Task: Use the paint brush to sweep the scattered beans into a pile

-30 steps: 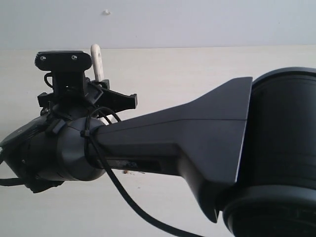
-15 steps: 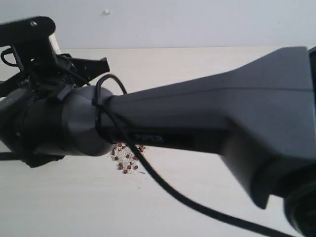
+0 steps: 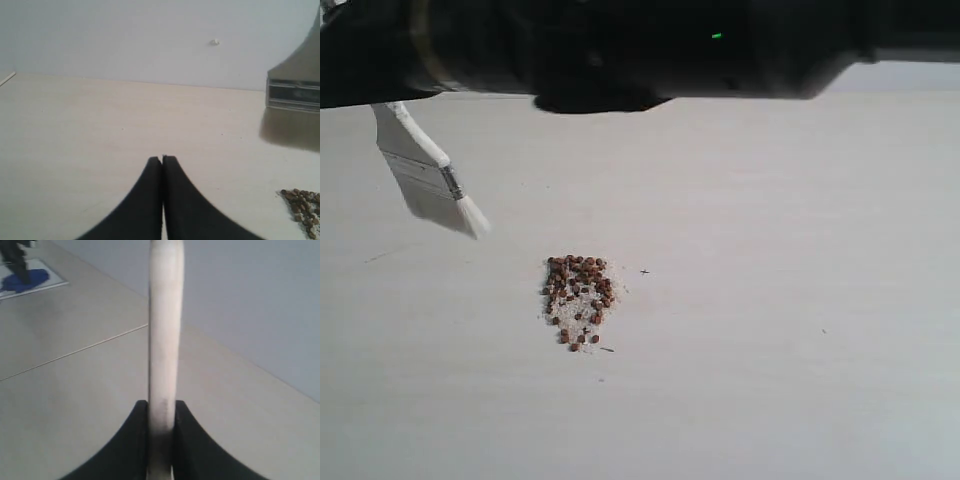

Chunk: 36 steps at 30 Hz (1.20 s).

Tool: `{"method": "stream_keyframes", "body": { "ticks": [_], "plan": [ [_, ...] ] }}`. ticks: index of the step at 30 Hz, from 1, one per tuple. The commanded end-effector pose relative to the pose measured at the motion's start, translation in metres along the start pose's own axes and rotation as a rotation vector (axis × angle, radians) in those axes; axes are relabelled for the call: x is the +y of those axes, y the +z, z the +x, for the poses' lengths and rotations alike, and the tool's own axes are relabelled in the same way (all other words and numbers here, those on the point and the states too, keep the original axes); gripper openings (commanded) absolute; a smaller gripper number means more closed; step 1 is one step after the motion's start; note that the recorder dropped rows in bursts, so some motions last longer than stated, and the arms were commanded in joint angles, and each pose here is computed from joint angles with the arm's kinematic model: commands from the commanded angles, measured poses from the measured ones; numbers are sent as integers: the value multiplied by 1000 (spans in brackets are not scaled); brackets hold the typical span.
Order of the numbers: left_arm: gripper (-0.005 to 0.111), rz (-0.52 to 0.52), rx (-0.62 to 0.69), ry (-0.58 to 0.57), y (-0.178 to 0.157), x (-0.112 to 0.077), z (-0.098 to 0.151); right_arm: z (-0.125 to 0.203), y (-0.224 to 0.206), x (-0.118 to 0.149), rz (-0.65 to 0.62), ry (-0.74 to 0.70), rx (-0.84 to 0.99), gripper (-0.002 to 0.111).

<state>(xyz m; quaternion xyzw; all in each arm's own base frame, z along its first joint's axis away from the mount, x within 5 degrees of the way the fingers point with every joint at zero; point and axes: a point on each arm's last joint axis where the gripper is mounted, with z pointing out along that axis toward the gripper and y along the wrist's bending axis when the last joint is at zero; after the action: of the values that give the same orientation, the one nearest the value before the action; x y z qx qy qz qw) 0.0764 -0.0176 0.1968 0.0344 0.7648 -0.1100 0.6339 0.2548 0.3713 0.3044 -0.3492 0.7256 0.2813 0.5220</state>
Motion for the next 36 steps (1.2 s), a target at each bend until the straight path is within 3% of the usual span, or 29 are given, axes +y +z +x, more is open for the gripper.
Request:
{"method": "stream_keyframes", "body": {
  "ticks": [1,5,10,18,23,36],
  "plan": [
    [0,12,2,-5,0,-1,1,7,-27,-16,-269,-41,-26,0],
    [0,12,2,-5,0,-1,1,30,-46,-36,-529,-27,-15,0],
    [0,12,2,-5,0,-1,1,66,-67,-59,-698,-26,9,0],
    [0,12,2,-5,0,-1,1,123,-83,-67,-695,-106,45,0],
    [0,12,2,-5,0,-1,1,142,-80,-61,-801,-38,-46,0],
    [0,12,2,-5,0,-1,1,187,-47,-76,-677,1,-87,0]
  ]
}}
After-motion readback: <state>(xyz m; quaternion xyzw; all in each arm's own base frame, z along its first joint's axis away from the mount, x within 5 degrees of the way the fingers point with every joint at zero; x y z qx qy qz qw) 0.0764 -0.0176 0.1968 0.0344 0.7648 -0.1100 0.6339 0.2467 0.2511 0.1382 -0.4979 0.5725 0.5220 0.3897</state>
